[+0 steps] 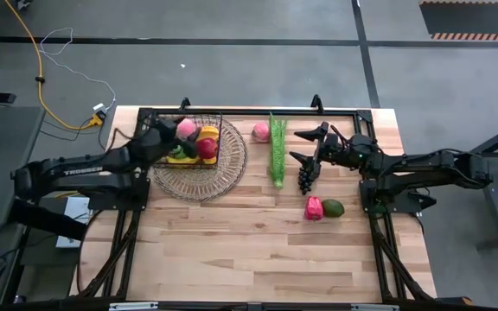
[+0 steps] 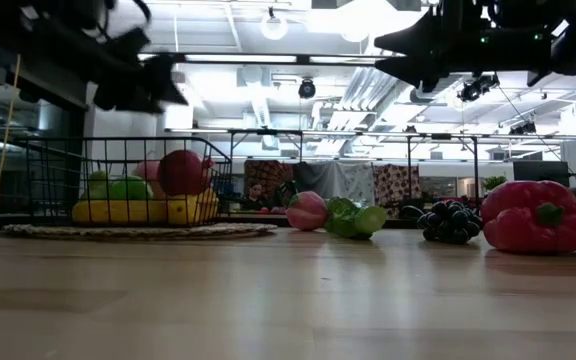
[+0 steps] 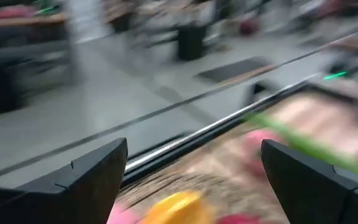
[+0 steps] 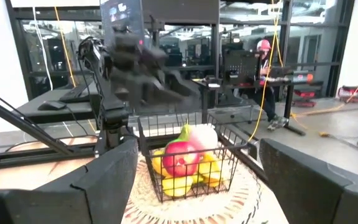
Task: Build produce basket
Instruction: Put the black mangosteen into the black wire basket
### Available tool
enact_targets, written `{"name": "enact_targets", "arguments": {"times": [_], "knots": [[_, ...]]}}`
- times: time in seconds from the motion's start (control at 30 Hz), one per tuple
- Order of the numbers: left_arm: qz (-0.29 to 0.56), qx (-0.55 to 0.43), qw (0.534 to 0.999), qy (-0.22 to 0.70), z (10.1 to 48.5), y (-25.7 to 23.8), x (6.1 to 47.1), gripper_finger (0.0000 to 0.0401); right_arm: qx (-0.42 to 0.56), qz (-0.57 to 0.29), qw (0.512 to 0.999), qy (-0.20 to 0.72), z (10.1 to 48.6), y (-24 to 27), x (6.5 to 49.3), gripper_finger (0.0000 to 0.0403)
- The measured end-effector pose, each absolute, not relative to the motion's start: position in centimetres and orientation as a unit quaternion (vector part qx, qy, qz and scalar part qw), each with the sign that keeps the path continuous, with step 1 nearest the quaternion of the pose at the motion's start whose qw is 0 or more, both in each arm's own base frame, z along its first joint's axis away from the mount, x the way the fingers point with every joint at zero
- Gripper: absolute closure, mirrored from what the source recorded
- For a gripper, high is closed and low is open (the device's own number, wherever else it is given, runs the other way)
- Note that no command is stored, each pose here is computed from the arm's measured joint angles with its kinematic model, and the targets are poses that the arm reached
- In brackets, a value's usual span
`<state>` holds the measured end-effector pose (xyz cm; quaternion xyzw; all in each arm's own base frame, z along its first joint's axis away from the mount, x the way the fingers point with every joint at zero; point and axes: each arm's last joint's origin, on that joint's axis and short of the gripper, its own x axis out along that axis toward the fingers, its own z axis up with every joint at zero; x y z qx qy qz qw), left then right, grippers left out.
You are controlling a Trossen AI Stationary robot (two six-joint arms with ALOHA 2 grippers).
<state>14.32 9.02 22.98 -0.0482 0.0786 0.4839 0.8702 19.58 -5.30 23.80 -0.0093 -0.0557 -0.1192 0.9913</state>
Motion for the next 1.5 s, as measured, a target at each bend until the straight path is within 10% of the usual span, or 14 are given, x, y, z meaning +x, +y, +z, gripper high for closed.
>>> {"name": "enact_targets", "arguments": {"times": [0.3,0.87,1.5], "knots": [[0.172,0.000,0.983,-0.059,25.8,5.1,13.5,0.0047,0.027,-0.114,0.992,-0.051,23.6,-5.3,19.6,0.0079],[0.163,0.002,0.984,-0.074,25.8,4.7,13.2,0.0048,0.119,-0.242,0.963,0.005,22.8,-6.1,19.6,0.0079],[0.165,-0.002,0.985,-0.054,25.2,4.9,13.8,0.0048,0.189,-0.658,0.555,0.473,18.8,-9.3,17.7,0.0079]]}}
